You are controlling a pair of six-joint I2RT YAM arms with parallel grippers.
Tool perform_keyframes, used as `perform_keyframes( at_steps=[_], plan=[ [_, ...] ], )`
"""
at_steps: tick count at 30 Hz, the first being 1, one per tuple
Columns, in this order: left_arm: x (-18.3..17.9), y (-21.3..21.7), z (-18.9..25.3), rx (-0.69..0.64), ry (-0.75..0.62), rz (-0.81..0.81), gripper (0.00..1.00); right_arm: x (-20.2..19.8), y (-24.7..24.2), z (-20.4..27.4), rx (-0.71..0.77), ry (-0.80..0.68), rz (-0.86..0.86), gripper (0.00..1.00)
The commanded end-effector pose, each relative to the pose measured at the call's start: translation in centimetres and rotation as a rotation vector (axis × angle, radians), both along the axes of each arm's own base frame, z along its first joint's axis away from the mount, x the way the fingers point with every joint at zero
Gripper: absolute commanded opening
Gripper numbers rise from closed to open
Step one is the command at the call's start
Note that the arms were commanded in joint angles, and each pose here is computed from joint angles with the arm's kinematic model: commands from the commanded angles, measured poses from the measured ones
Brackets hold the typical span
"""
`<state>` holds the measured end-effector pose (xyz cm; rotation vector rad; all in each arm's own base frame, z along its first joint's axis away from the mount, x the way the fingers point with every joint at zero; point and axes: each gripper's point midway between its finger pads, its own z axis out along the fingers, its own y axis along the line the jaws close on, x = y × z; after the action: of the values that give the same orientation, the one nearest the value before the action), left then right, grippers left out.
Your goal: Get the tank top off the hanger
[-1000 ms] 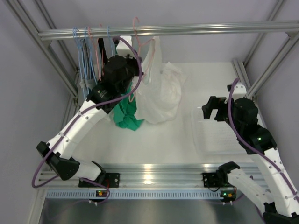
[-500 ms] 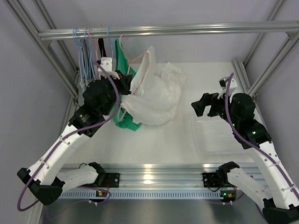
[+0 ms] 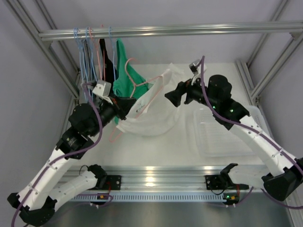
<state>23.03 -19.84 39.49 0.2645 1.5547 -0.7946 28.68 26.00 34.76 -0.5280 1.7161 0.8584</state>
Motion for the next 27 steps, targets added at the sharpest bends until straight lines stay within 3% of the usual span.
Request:
perform_keyframes(
  at_steps=[1, 4, 13, 14, 17, 19, 21, 27],
  plan=[
    [-3.2, -0.5, 1.8, -0.09, -0.033, -0.127, 0.0, 2.1, 0.1, 4.6, -0.027, -0.201, -0.177, 0.85],
    [-4.0, -0.6, 1.6, -0.108, -0.021, -0.154, 0.0, 3.2, 0.0, 4.1, -0.066, -0.208, -0.262, 0.82],
    [-5.0, -1.1, 1.7, -0.131, -0.005, -0.211, 0.0, 4.3, 1.6, 3.2, -0.153, -0.231, -0.329, 0.55],
    [-5.0, -1.1, 1.8, -0.132, -0.004, -0.211, 0.0, 4.5, 1.7, 3.2, -0.157, -0.233, -0.336, 0.41],
    [-5.1, -1.0, 2.0, -0.129, -0.018, -0.207, 0.0, 4.7, 1.5, 3.1, -0.166, -0.23, -0.365, 0.18],
    [-4.9, -0.7, 2.0, -0.128, -0.022, -0.189, 0.0, 4.8, 1.1, 3.2, -0.168, -0.233, -0.385, 0.12],
    [-4.8, -0.5, 2.0, -0.121, -0.03, -0.177, 0.0, 4.6, 0.9, 3.5, -0.162, -0.237, -0.393, 0.0],
    [-4.7, -0.4, 1.6, -0.087, -0.029, -0.172, 0.0, 4.8, -1.1, 4.9, -0.165, -0.264, -0.478, 0.0]
  ],
)
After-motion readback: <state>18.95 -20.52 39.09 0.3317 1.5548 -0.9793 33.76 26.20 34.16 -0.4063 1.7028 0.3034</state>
